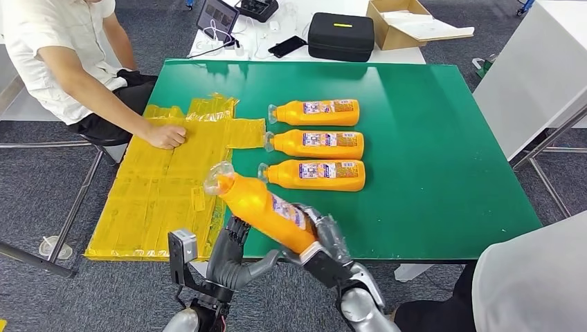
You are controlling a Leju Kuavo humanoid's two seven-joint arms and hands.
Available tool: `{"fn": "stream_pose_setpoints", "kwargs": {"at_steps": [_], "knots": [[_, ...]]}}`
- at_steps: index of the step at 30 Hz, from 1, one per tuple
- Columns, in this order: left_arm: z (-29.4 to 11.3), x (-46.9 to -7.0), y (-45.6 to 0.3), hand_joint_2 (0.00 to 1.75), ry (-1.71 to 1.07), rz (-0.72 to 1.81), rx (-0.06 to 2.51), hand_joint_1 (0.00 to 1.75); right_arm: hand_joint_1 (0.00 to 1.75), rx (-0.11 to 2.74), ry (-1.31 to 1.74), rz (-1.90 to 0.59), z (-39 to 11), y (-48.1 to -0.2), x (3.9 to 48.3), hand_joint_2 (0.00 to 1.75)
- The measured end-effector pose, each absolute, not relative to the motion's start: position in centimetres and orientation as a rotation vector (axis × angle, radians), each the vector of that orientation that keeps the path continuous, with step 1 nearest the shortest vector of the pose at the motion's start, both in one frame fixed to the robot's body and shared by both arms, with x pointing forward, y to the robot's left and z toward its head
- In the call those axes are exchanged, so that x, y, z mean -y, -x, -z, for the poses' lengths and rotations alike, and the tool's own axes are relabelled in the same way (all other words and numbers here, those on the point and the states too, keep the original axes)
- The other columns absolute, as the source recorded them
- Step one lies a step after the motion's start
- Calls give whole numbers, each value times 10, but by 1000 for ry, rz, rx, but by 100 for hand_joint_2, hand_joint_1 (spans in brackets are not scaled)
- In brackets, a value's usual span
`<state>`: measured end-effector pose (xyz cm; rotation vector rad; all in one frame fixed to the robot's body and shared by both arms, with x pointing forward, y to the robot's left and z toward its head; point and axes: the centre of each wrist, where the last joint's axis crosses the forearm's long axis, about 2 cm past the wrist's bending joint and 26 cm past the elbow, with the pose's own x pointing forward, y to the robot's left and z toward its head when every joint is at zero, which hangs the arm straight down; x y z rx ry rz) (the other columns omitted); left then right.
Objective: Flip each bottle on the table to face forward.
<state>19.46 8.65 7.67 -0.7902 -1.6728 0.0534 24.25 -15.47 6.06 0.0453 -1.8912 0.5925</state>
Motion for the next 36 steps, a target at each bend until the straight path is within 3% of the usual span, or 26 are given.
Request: {"fn": "stream_pose_setpoints", "kwargs": {"at_steps": [24, 28, 31, 32, 34, 36], "knots": [[-87, -92, -214, 175, 884, -175, 1691, 0, 175, 1898, -164, -740, -57, -239, 123, 175], [-90, -93, -218, 175, 922, -204, 1690, 168, 170, 1901, -179, -749, -57, -240, 120, 175], [-91, -94, -220, 175, 954, -215, 1690, 175, 147, 1905, -194, -741, -57, -242, 119, 175], [-91, -94, -221, 175, 971, -220, 1686, 175, 133, 1905, -199, -735, -57, -242, 118, 175], [-91, -95, -221, 175, 1003, -230, 1677, 175, 89, 1903, -206, -726, -56, -241, 118, 175], [-91, -96, -221, 175, 1025, -238, 1669, 175, 34, 1901, -209, -722, -56, -241, 119, 175]]}}
